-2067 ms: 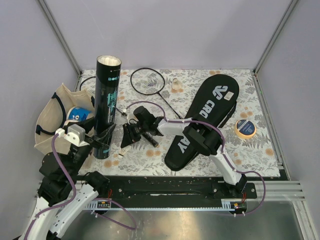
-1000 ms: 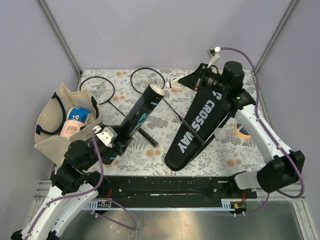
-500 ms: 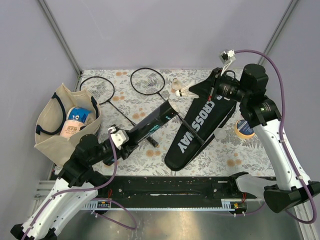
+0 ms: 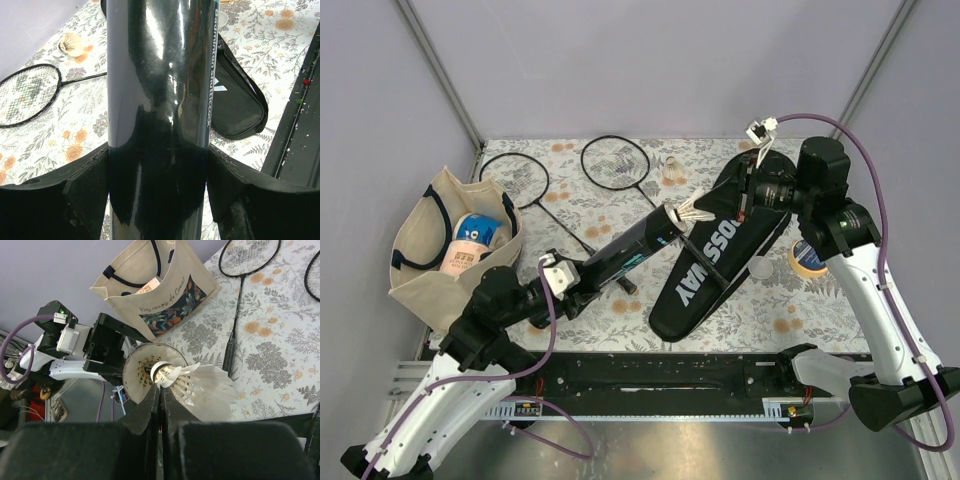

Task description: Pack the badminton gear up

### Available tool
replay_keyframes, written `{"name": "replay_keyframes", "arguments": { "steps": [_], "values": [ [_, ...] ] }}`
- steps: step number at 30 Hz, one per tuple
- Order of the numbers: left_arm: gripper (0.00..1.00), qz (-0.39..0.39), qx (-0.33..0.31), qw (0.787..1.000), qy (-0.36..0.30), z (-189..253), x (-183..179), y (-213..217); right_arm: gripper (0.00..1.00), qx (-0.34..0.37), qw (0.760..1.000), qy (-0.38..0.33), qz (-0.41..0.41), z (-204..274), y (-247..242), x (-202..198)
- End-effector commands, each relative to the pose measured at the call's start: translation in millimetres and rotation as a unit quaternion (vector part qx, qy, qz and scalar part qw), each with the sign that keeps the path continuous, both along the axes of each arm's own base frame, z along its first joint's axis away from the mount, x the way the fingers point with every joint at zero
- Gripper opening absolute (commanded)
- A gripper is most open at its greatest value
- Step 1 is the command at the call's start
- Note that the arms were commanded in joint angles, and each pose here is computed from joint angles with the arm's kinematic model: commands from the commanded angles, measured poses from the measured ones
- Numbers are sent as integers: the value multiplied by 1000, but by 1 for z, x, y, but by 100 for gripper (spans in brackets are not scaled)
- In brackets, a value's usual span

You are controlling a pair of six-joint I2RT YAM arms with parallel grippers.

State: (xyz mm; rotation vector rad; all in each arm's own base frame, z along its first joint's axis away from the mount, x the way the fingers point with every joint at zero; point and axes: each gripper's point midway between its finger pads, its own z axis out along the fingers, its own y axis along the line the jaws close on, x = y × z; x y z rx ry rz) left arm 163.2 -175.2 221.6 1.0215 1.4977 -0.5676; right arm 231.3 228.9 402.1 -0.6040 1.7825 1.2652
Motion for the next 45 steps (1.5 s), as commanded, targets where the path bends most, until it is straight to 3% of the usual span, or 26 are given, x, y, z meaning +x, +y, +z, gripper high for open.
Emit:
{"name": "replay_keyframes", "arguments": {
  "steps": [1,7,31,40,45],
  "values": [
    [24,-24,-38,997,-54,37,1,-10,1,12,999,12,35,-2,4,-13],
    [24,-27,-36,997,-57,38,2,-11,0,42,995,41,79,-12,20,-18],
    [23,-43,-44,996,-66,39,2,-17,2,48,978,111,168,-55,72,-35],
    [22,-19,-43,997,-66,37,9,-12,35,66,984,109,122,-37,68,-27],
    [22,9,-43,997,-63,34,14,-6,44,87,988,96,83,-5,57,-15]
  ]
}}
